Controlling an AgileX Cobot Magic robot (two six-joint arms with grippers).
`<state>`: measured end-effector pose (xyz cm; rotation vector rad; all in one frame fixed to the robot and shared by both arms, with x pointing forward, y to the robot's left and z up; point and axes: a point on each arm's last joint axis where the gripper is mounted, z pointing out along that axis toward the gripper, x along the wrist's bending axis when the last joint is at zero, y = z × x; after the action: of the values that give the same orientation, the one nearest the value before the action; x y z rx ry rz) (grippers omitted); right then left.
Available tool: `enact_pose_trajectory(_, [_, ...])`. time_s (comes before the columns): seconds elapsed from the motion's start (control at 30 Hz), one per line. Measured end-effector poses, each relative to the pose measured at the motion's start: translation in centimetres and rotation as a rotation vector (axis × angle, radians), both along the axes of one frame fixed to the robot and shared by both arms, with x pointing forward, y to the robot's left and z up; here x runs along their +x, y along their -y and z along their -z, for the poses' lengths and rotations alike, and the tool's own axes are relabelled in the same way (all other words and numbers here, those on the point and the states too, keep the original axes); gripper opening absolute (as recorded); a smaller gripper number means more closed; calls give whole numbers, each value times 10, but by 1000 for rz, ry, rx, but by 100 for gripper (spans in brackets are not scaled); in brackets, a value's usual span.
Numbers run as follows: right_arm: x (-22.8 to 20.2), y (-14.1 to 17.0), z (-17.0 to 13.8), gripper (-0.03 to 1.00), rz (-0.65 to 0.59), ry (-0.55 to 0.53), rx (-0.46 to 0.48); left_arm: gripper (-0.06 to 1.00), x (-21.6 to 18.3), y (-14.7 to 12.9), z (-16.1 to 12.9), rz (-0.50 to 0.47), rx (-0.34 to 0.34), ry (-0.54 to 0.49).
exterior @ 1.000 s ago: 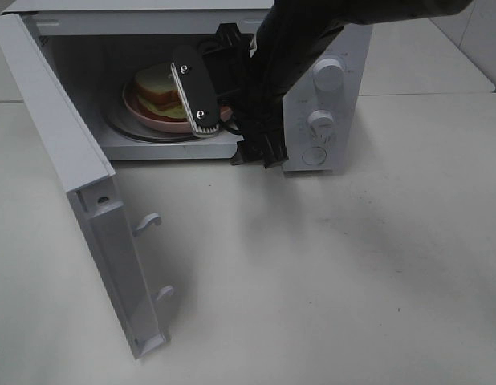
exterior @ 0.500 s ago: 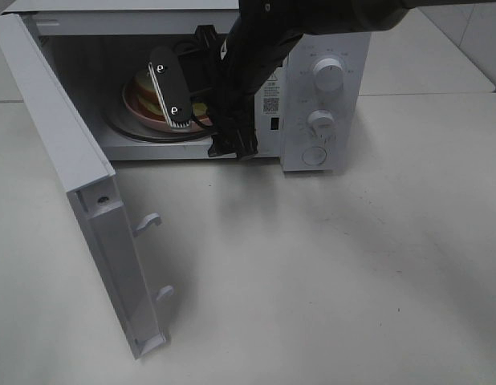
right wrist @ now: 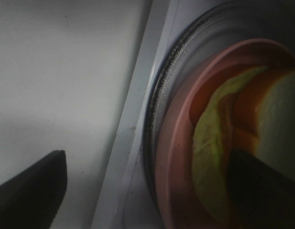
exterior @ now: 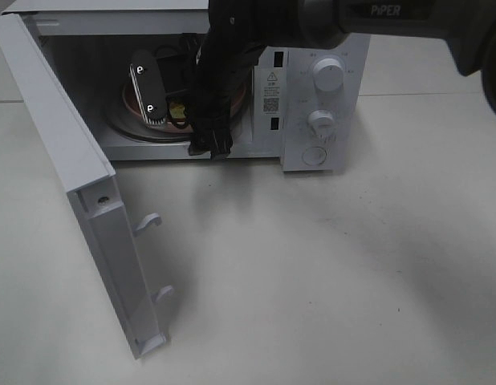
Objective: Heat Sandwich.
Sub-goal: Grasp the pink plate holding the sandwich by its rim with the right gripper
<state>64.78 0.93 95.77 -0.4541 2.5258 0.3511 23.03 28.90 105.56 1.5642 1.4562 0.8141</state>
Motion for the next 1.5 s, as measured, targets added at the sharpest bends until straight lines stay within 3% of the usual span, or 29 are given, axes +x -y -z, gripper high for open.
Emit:
enact_pose_trajectory(0.47, [25,-7,23,81,27,16,19,97,0,0,0,0,0,0])
enact_pose_trajectory(0.83, [33,3,56,78,59,-55,-8,97,0,0,0,0,0,0])
enact_pose_trajectory(0.97, [34,3,60,71,61,-57,-9,97,0,0,0,0,0,0])
enact_pose_trajectory(1.07, [37,3,57,54,63,-37,6,97,0,0,0,0,0,0])
enact_pose_trajectory(1.1, [37,4,56,40,65,-35,8,97,0,0,0,0,0,0])
enact_pose_trajectory(1.13, [37,4,56,40,65,-35,8,97,0,0,0,0,0,0])
enact_pose_trajectory(1.17, [36,4,56,32,70,-47,9,97,0,0,0,0,0,0])
enact_pose_trajectory(1.23, [34,3,51,13,96,-70,23,97,0,0,0,0,0,0])
enact_pose_trajectory(1.5, [33,1,50,11,107,-72,29,97,0,0,0,0,0,0])
